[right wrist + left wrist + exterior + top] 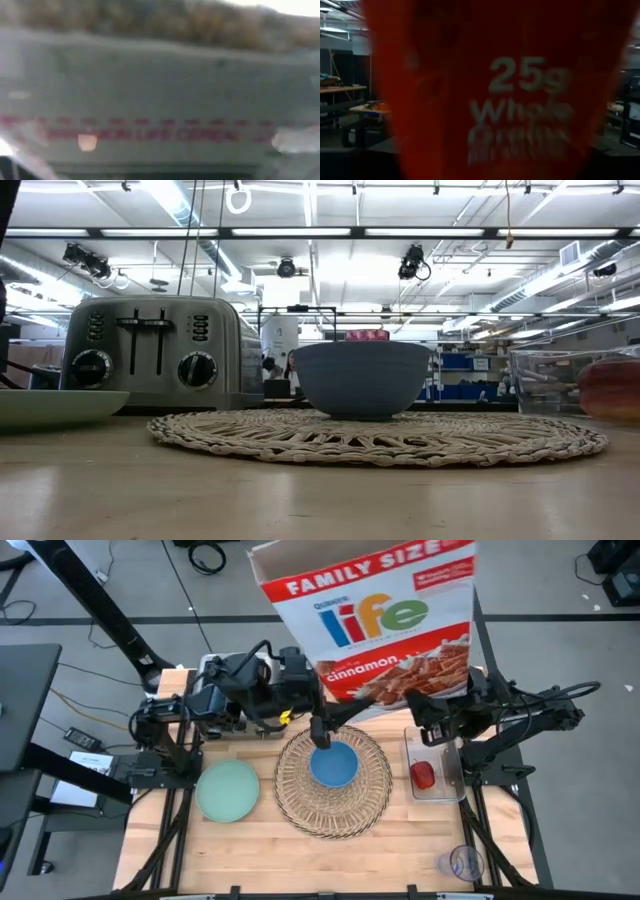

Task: Arrange a breakfast setting
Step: Pour the cereal into the bowl

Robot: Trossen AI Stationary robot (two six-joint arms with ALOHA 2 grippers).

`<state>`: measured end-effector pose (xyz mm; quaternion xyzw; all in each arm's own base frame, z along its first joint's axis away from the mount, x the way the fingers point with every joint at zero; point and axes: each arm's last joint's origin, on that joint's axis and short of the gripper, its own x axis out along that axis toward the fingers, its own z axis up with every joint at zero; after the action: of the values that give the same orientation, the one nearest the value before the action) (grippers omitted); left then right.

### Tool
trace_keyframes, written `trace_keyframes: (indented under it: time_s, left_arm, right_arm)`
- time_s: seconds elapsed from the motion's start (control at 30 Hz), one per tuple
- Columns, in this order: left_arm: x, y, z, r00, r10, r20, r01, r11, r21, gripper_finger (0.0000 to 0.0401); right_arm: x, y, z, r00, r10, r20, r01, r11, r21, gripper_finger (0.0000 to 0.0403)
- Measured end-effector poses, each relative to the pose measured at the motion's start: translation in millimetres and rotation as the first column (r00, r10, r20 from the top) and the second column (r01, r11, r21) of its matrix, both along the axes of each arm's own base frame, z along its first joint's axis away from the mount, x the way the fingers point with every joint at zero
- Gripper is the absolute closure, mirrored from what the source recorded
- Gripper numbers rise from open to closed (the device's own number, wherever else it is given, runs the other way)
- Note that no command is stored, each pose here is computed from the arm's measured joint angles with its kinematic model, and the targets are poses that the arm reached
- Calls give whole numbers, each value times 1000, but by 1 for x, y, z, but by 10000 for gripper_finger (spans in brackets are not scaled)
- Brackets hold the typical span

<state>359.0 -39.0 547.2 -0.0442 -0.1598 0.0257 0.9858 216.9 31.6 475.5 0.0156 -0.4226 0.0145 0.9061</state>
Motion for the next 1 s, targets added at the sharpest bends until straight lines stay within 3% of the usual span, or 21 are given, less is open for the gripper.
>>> trace_keyframes:
  time_s: [0.33, 0.53, 0.8, 0.9, 1.0]
  left_arm:
    - [-56, -11, 9, 973, -64, -222, 65, 998, -4, 88]
    - [-82, -14, -1, 913, -17, -408, -9, 998, -63, 88]
    - [-103, -11, -22, 778, 55, -626, -147, 984, -96, 88]
    - [-108, -8, -34, 695, 105, -712, -218, 973, -70, 87]
    - [-111, -5, -40, 643, 118, -757, -258, 964, -68, 87]
  right_arm:
    - [-43, -5, -12, 1000, 1, 4, -1, 999, 50, 153]
    - [-68, -6, -41, 991, 20, -129, -11, 997, 74, 153]
    - [-98, -12, -79, 977, 62, -204, -28, 986, 166, 154]
    - [-104, -13, -94, 967, 73, -244, -30, 984, 174, 154]
    - [-110, -15, -105, 958, 77, -275, -23, 980, 196, 154]
